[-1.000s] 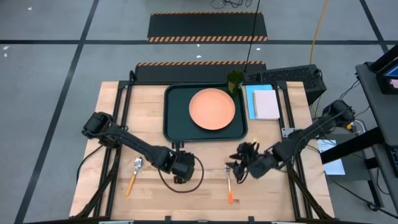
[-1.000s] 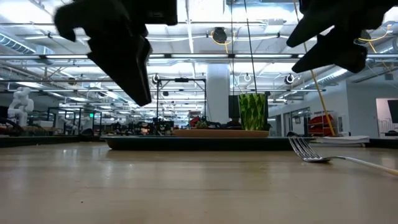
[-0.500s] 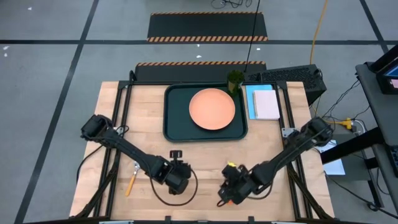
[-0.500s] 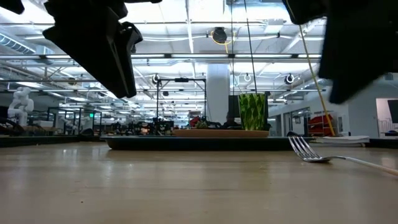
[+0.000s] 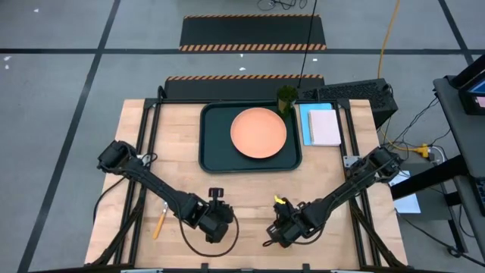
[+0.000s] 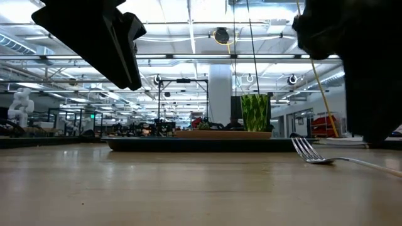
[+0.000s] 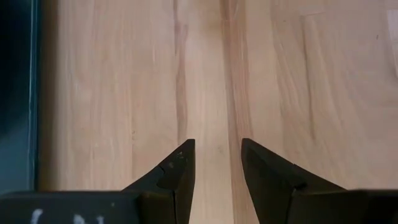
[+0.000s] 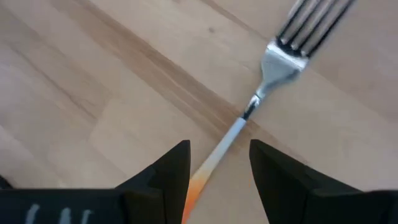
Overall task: Pick and place plate/cup/fork/spoon on tray
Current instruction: Put the orange fork on the black tray to the left of the orange plate
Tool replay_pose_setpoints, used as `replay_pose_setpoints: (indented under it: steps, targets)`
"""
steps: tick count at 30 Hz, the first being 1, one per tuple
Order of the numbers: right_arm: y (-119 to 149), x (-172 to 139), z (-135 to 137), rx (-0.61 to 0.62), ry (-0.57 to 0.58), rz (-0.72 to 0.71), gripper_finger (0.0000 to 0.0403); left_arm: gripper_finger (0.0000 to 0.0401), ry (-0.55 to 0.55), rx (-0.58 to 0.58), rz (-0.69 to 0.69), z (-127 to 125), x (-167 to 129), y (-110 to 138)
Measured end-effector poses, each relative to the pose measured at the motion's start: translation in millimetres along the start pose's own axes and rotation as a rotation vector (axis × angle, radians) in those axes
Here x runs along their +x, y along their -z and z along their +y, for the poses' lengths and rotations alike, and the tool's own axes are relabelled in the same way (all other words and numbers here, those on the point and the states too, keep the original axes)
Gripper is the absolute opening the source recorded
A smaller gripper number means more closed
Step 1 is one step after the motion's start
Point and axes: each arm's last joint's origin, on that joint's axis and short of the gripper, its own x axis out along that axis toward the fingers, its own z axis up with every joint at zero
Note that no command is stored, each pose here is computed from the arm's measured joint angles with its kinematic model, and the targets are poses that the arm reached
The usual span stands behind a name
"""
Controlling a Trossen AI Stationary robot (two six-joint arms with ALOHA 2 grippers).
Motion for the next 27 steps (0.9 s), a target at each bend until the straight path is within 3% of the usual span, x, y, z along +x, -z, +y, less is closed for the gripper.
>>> replay_pose_setpoints:
  steps: [12, 19, 27]
  targets:
    - [-9.8, 26.6, -18.0, 0.012, -0.032, -0.002, 0.0157, 0.0133, 0.0, 0.016, -0.003, 0.9, 0.4, -0.7]
    - [-12.9, 28.6, -24.5, 0.014, 0.017, 0.006, 0.0154, 0.0133, -0.002, 0.04, -0.004, 2.0, 0.8, -1.3]
    - [-26.8, 32.1, -29.0, -0.029, 0.056, 0.031, 0.0091, 0.0133, -0.022, 0.045, 0.003, 15.3, 5.4, -6.2]
